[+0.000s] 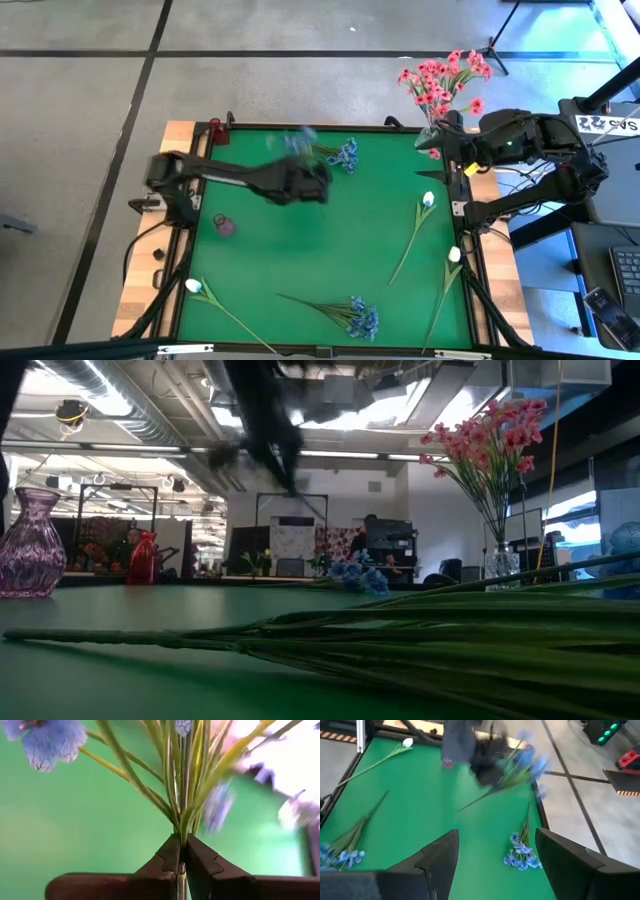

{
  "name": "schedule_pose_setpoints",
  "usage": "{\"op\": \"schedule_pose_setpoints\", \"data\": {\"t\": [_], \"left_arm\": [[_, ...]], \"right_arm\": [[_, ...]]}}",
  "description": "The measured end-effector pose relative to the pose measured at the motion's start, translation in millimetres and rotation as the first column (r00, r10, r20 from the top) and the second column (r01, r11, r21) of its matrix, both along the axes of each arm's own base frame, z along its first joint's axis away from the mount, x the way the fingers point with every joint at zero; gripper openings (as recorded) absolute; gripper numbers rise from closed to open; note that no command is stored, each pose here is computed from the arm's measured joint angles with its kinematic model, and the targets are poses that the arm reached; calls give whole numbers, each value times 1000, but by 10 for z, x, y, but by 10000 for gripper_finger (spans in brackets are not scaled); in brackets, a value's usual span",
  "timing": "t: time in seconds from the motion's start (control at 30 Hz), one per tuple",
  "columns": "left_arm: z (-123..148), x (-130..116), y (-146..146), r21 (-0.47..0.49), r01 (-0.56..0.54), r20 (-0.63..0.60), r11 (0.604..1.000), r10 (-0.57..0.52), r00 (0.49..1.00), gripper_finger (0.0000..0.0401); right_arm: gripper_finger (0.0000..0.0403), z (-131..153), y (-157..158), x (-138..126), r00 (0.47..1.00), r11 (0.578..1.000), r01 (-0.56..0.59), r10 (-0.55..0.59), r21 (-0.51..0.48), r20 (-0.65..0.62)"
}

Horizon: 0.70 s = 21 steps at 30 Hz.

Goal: Sort flowers into vase by color
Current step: Put the middle blue flowers into the red vase

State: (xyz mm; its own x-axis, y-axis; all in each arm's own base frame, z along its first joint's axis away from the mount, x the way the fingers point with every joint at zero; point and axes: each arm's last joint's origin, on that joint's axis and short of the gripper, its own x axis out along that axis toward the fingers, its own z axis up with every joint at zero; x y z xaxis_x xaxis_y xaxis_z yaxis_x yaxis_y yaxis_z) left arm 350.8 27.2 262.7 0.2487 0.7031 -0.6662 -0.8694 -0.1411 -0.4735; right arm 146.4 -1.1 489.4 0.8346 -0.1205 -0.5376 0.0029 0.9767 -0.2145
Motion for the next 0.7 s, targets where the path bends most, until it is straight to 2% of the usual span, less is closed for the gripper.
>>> {"op": "schedule_pose_setpoints", "data": {"t": [0.1,0.17,0.3,0.37,0.43,0.53,0.63,0.7], "left_arm": [[470,-310,130,229,49,-100,972,-26,995,9],[704,-515,242,326,78,-189,942,-16,982,5],[1029,-900,531,429,96,-356,898,70,932,3],[1117,-1090,686,439,86,-431,894,125,894,3],[1133,-1239,861,446,50,-484,893,193,854,3],[1045,-1479,1133,451,-26,-563,892,308,767,2],[846,-1669,1365,453,-102,-601,886,388,699,2],[695,-1757,1503,447,-137,-609,884,413,678,2]], "right_arm": [[262,27,1,71,999,1000,3,-3,2,40],[262,45,2,138,997,1000,6,-6,7,70],[262,100,5,395,986,1000,9,-11,7,169],[262,125,4,571,973,1000,24,-24,3,230],[262,110,1,770,964,999,46,-43,-7,262],[262,49,-7,1071,955,996,82,-68,-40,288],[262,-60,-22,1364,949,986,150,-122,-76,289],[262,-130,-35,1510,941,975,208,-176,-84,289]]}}
